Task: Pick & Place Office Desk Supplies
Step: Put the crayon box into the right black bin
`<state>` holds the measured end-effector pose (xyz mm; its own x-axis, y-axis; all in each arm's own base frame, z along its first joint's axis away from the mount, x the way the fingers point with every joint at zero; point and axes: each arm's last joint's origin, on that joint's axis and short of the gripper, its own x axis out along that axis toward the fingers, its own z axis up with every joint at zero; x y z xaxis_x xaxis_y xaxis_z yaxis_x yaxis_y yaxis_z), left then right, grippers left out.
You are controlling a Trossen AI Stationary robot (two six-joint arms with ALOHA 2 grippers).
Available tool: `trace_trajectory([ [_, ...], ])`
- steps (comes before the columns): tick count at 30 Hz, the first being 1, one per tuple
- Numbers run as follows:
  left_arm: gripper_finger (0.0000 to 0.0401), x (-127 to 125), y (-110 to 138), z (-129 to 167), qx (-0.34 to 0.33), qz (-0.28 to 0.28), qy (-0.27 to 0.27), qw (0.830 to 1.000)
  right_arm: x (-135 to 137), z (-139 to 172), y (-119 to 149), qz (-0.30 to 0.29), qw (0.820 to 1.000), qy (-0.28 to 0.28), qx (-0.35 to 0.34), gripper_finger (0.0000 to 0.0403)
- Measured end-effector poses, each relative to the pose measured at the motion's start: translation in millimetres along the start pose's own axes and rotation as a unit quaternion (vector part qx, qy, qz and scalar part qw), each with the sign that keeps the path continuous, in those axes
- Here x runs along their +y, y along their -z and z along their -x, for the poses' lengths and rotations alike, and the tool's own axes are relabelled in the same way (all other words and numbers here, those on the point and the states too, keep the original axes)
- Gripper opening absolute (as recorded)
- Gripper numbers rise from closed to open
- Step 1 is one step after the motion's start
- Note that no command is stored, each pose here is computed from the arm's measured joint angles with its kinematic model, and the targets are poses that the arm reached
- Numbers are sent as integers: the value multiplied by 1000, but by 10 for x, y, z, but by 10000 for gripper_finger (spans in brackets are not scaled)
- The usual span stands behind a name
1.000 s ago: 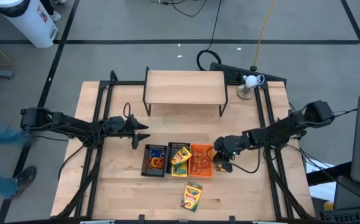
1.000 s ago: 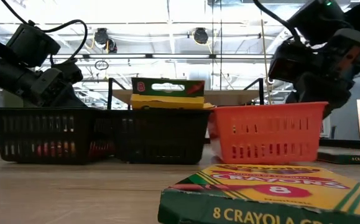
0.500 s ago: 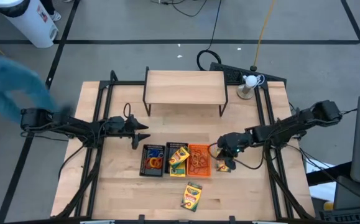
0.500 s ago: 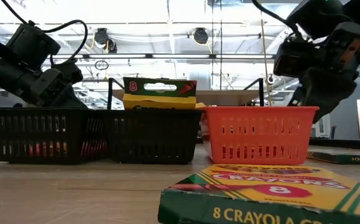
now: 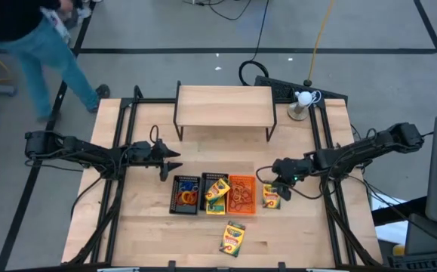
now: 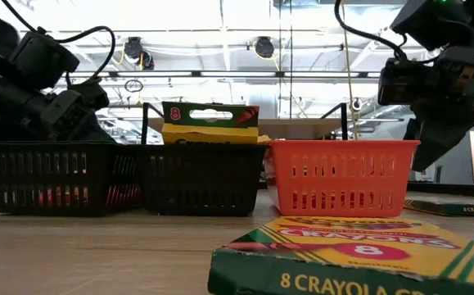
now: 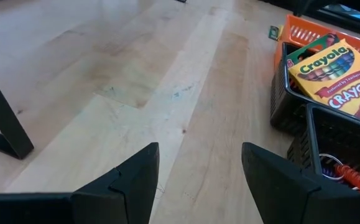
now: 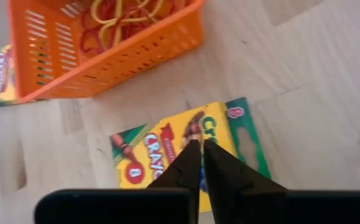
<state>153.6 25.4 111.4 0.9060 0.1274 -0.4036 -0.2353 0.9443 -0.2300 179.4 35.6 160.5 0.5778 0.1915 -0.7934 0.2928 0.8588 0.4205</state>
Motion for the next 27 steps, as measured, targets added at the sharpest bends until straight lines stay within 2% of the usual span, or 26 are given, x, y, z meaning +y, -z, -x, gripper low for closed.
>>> trace_trajectory([
  [11, 230, -1, 1, 0, 1, -10, 1, 1000, 7, 0, 0, 11, 1000, -9, 4, 130],
  [15, 230, -1, 1, 0, 1, -10, 1, 1000, -22, -19, 32, 26, 1000, -5, 7, 162],
  [20, 230, -1, 1, 0, 1, -5, 1, 1000, -136, -73, 139, 21, 999, 25, 16, 173],
  [27, 230, -1, 1, 0, 0, 4, 0, 1000, -186, -94, 181, 24, 999, 48, 11, 161],
])
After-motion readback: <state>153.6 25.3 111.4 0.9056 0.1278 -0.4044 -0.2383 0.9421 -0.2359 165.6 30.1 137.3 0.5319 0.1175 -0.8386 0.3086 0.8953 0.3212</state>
